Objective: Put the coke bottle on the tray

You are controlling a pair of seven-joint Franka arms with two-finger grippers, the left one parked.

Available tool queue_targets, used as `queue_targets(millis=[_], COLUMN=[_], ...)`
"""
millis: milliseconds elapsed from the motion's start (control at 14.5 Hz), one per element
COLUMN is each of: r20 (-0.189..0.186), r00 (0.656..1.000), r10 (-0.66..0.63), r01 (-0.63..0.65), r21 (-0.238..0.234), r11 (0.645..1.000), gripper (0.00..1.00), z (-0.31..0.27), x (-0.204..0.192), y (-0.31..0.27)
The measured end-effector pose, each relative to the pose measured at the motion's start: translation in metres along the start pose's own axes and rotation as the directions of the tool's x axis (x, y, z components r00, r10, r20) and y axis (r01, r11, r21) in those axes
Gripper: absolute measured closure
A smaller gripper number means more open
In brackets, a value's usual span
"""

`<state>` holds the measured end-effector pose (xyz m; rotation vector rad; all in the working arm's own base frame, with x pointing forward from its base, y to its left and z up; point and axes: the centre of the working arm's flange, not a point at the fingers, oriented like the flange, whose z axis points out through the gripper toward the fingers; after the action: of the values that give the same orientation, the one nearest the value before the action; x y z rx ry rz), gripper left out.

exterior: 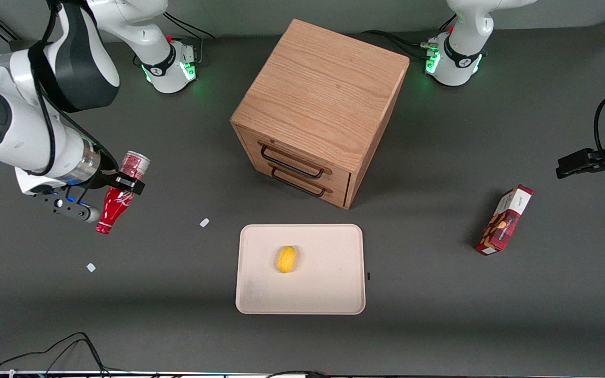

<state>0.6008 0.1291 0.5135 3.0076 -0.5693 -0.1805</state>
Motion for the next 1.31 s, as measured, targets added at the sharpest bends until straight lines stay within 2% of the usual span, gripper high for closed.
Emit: queue_targets(millis=[206,481,894,1169,1307], r20=[0.027,0.028,-0.077,-0.110,-0.114], r00=[0.999,0.995,0.979,0.962,0.954], r10=[-0.016,-0.099,-0.191,-0.251,-0.279], r01=[0.017,0.100,0.195,0.258,0.286], r21=[-0.004,-0.009,0.045,0.056,0.053], r11=[1.000,0.995,0.980,0.965,0.957], gripper=[0.46,0.46,0.46,0.46,0.46], z=[0.009,0.071,0.166,0.208,0.227], x=[0.028,0.054,0.059,0.049,0.051], y=[-0.031,-0.120,-0.214,-0.246,-0.251])
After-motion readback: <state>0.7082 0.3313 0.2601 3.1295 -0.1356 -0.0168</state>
